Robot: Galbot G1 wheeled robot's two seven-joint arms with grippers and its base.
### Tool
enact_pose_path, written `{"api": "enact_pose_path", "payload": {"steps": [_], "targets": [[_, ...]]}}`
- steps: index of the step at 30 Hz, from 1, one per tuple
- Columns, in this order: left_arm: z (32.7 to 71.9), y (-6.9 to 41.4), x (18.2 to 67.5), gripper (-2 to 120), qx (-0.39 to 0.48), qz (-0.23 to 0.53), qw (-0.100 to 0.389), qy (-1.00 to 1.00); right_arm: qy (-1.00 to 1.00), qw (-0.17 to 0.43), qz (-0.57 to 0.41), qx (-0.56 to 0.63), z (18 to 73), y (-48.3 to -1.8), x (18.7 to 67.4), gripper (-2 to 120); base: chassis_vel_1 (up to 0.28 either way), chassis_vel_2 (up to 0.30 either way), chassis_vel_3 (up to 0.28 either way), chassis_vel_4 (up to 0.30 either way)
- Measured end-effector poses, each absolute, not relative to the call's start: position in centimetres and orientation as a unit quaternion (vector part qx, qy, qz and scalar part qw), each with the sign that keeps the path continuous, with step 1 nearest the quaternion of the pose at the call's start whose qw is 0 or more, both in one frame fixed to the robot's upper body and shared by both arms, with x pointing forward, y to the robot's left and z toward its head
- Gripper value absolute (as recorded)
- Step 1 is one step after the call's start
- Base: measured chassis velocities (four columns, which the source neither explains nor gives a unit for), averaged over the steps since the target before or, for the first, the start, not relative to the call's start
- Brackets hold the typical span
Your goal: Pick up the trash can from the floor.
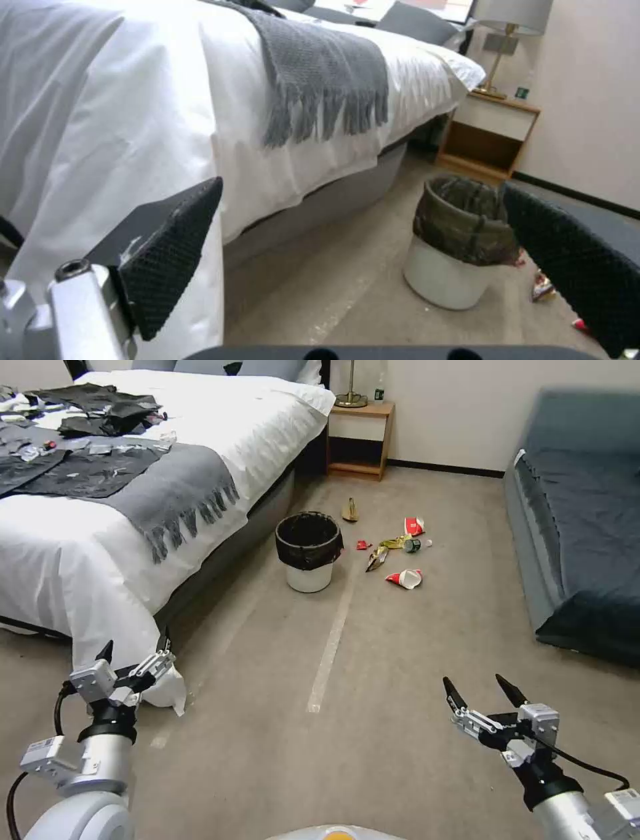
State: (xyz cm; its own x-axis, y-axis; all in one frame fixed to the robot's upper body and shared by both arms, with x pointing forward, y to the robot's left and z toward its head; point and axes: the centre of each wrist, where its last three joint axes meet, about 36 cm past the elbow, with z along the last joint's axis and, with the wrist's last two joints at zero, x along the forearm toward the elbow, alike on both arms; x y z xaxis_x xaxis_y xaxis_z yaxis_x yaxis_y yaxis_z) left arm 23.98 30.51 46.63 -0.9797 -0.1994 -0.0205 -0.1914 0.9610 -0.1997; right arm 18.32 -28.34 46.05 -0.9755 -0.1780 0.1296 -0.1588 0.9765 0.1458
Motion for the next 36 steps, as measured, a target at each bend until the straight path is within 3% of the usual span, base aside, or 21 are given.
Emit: {"api": "enact_pose_path", "payload": {"steps": [36], "targets": [[47.17,31.05,24.62,100,-0.08,-0.102,0.033,0.991,-0.991,0.071,-0.06,0.099,46.21,-28.17,18.14,100,-0.106,0.11,0.105,-0.105]]}}
